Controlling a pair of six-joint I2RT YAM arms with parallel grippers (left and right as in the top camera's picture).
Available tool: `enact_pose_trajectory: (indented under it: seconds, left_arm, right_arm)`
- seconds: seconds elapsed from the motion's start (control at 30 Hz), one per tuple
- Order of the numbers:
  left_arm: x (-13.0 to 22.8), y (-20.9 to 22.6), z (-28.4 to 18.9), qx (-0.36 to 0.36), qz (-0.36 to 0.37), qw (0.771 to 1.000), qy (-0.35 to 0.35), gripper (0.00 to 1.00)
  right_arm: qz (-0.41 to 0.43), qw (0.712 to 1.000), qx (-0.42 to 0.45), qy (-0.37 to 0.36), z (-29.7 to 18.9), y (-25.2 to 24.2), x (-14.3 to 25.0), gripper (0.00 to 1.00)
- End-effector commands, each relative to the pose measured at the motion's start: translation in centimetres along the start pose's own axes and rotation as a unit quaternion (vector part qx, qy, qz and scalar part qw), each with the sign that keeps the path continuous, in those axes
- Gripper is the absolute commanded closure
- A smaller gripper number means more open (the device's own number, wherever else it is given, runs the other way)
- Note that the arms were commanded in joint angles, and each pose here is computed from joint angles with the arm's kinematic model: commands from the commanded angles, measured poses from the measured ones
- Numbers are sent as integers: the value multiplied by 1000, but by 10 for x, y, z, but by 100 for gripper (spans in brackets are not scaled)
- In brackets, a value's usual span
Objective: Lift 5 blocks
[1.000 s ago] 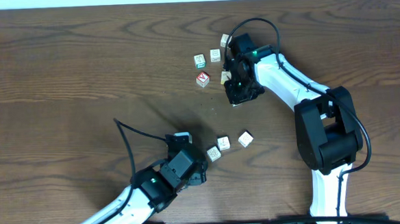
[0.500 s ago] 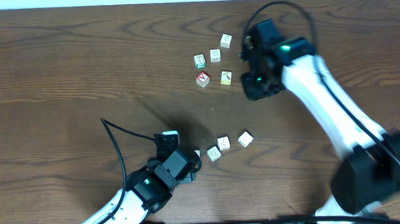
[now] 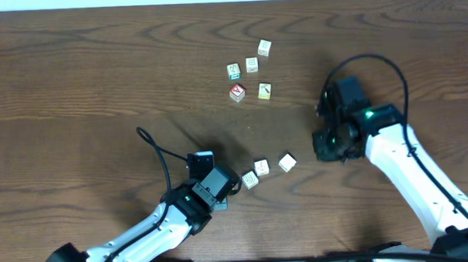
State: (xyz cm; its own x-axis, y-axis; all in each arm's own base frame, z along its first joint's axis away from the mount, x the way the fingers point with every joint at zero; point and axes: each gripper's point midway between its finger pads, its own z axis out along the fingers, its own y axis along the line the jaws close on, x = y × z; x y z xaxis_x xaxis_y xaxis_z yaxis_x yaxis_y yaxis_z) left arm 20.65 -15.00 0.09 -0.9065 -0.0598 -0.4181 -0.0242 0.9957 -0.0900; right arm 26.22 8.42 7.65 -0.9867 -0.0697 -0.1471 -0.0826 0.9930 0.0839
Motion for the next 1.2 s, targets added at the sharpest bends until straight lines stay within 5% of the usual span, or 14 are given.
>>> enact_pose_trajectory:
  seconds: [0.0,0.4,1.17]
  left_arm:
    - [-1,-15,0,33,-2,999,11,92]
    - [-7,-39,-3,88,-15,996,7,92]
    - [-9,-43,-4,97,-18,995,5,92]
  right_arm:
    - [24,1000,-11,0,8,0,7,99]
    - [51,998,-23,17,39,-6,29,99]
    - [7,995,-89,39,97,16,13,99]
